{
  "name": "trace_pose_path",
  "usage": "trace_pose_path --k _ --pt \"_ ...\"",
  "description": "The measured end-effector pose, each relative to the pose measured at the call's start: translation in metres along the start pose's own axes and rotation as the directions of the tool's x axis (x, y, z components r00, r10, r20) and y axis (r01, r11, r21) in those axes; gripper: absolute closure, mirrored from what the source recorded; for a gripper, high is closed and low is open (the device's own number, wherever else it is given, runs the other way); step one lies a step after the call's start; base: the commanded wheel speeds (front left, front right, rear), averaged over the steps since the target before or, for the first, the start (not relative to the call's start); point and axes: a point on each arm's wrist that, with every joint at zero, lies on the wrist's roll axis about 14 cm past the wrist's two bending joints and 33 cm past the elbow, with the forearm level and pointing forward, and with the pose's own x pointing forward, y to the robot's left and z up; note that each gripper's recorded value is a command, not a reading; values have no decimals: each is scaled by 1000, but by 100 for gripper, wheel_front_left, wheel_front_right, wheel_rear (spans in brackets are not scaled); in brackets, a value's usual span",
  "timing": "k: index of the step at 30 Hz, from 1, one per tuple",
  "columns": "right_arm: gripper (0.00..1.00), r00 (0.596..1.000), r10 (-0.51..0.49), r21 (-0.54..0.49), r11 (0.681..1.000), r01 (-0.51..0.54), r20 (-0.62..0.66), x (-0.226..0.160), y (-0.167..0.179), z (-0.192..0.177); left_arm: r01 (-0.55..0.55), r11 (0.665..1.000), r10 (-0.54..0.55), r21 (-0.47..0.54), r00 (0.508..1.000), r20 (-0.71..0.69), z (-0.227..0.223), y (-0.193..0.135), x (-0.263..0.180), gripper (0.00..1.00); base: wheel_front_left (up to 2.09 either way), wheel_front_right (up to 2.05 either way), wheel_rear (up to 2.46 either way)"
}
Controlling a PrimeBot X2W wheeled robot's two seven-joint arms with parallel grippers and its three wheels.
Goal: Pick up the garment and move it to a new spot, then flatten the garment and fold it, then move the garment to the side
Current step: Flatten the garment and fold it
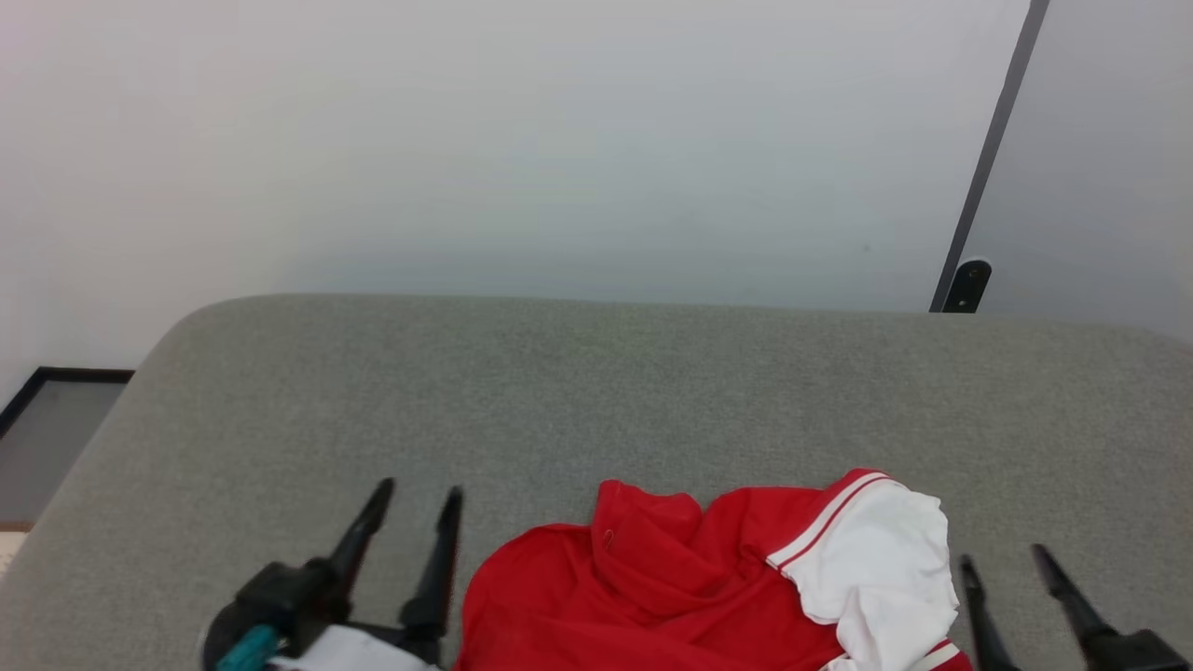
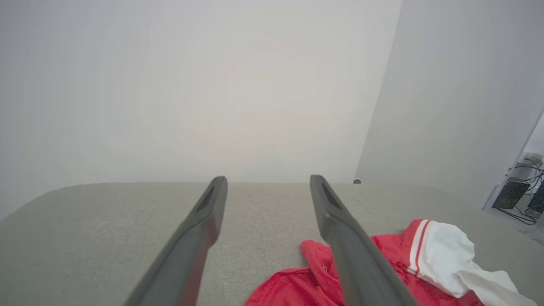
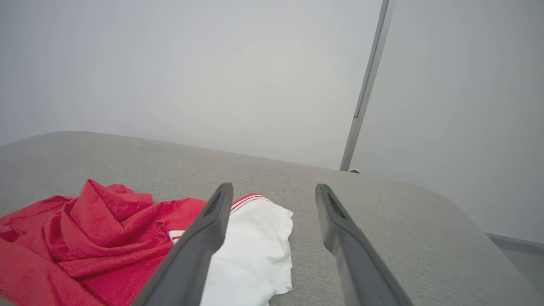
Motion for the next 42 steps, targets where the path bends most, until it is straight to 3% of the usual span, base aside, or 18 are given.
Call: trace_pose_path --k 6,10,23,35,39,42 --pt "0 997 -71 -28 997 71 2 -9 -24 2 -81 993 81 81 997 -3 2 33 -11 0 0 0 0" --pt "0 995 -95 -27 995 95 -11 -16 -30 -2 -95 991 95 91 995 2 4 38 -10 0 0 0 0" --pt "0 991 -125 -26 992 123 -53 -26 -36 -14 -25 997 29 69 998 -48 -17 17 9 0 0 0 0" --pt "0 985 63 -32 997 -69 -160 22 -17 -18 -128 987 131 101 991 -17 -1 60 3 0 0 0 0" --pt "0 948 157 18 987 -159 -276 46 -2 -25 -145 986 147 87 989 -17 -2 60 -2 0 0 0 0" --pt "0 893 231 38 971 -235 -386 62 8 -30 -164 984 166 74 986 -22 -4 61 -8 0 0 0 0"
